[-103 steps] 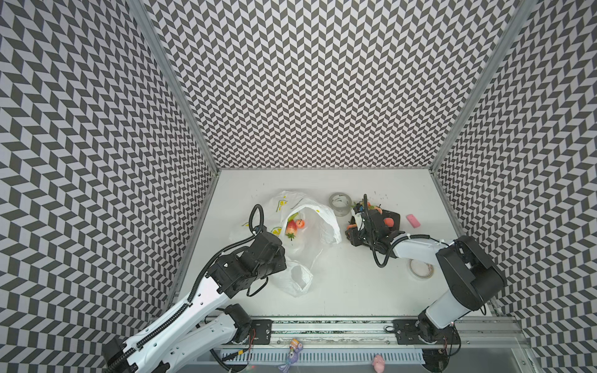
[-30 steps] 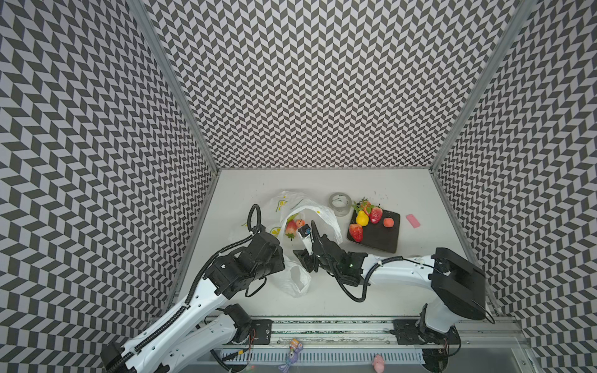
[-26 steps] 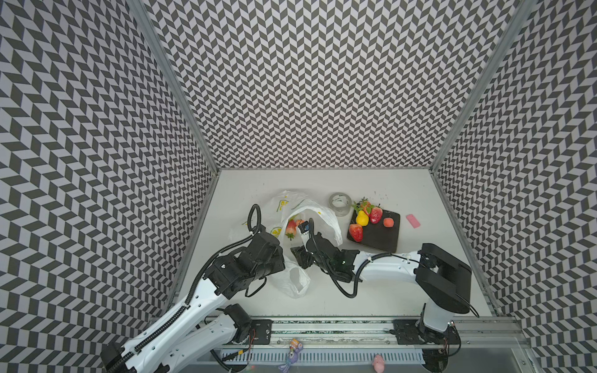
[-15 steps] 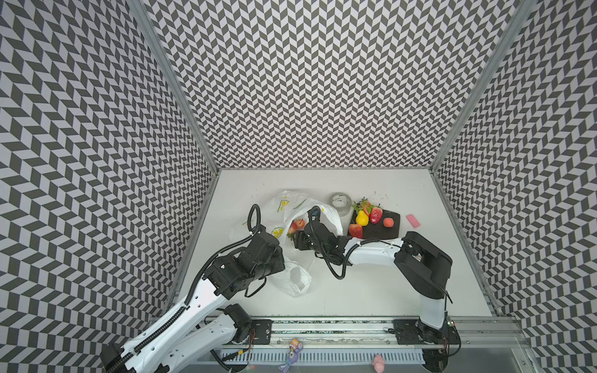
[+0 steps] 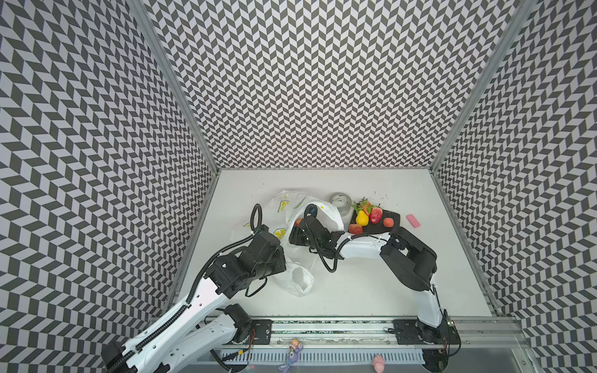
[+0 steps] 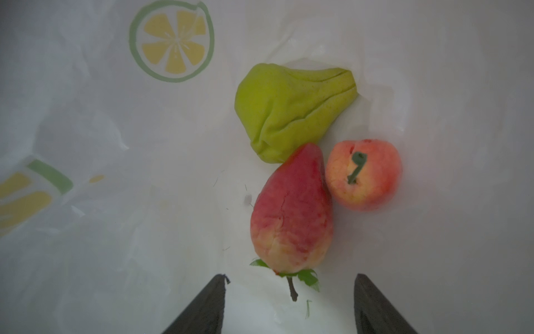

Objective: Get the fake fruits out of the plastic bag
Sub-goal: 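Lower the right gripper onto the red pear-shaped fruit and close it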

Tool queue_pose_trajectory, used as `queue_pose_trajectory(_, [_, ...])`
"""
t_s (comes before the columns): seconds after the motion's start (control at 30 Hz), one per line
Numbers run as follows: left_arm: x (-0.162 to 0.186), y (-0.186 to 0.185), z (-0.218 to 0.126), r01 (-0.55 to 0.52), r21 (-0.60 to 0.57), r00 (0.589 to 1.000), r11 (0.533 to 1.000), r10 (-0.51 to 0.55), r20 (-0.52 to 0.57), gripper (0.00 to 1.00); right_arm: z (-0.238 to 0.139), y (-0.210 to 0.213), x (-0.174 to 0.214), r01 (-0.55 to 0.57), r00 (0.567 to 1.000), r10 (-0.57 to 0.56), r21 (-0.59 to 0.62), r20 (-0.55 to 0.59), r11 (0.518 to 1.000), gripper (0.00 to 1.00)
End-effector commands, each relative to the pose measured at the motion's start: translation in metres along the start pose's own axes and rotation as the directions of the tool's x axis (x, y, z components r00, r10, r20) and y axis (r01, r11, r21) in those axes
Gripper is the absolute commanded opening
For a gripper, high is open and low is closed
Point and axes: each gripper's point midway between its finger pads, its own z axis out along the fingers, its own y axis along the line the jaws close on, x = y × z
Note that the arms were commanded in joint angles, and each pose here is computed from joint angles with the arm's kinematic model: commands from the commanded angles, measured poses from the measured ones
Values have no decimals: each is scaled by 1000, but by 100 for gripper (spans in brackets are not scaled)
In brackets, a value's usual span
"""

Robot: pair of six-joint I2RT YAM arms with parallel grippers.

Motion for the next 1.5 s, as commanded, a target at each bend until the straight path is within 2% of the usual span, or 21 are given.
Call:
queue_pose_trajectory(0.0, [-8,-8,-5,-10,30,1000,999,9,24,0,11,-5,-4,-42,999,42,18,15,999,70])
queue_pose_trajectory(0.53, [-9,-11,-4,-35,43,999,998,34,23,0,44,-17,-7,-72,997,69,74,35,995,67])
queue_pose_trajectory(0.9, [-9,-9,-5,-31,33,999,999,30,30,0,48,-16,-7,-47,998,45,64,35,997,47])
queue_pose_trajectory(1.13, [-12,-8,-3,-21,27,999,999,20,42,0,28,7,-18,31,999,-30,-13,44,999,40])
queue_pose_trajectory(1.47, [-16,-9,-3,7,33,998,999,-10,68,0,-28,19,-3,200,980,-200,-126,15,972,39])
